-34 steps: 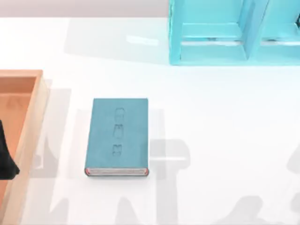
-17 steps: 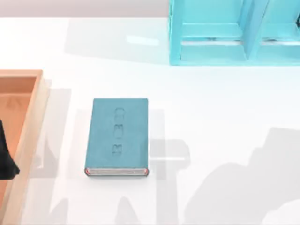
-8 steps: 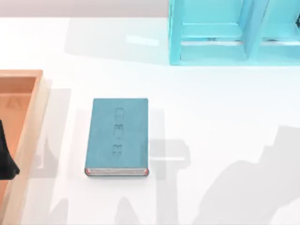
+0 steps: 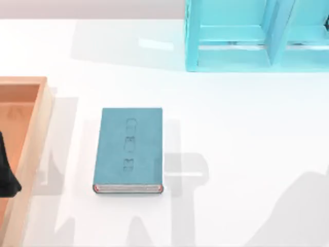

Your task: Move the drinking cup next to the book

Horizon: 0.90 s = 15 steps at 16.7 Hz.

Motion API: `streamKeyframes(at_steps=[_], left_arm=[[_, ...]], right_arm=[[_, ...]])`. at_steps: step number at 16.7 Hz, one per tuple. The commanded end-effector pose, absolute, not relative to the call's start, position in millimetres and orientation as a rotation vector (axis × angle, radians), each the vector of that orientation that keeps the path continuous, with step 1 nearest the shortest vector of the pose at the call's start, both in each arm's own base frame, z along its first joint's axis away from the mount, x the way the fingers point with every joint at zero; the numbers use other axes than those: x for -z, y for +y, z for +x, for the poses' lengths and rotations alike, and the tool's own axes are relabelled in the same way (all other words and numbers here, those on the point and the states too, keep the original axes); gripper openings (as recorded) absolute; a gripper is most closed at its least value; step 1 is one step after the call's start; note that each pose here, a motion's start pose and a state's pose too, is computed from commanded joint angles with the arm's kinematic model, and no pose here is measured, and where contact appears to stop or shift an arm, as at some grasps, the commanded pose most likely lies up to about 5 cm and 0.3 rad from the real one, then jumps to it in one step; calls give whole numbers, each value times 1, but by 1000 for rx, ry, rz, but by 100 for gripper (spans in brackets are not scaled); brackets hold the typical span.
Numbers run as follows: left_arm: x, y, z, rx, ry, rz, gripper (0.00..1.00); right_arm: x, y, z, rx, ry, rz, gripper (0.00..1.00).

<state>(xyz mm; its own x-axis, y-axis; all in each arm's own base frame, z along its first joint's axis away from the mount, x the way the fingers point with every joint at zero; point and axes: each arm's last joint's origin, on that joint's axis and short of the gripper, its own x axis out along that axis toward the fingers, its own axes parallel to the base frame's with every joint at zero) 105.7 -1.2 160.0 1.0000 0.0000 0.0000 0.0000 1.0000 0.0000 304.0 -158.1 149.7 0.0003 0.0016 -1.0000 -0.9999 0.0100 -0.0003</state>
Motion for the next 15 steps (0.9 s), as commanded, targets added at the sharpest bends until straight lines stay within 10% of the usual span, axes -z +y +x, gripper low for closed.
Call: streamKeyframes(at_steps=[4, 15], left_arm=[[-160, -1, 106, 0, 0, 0, 100], [-160, -1, 106, 0, 0, 0, 100]], right_arm=[[-149, -158, 304, -1203, 1213, -1200, 100], [-149, -158, 304, -1203, 1213, -1200, 17]])
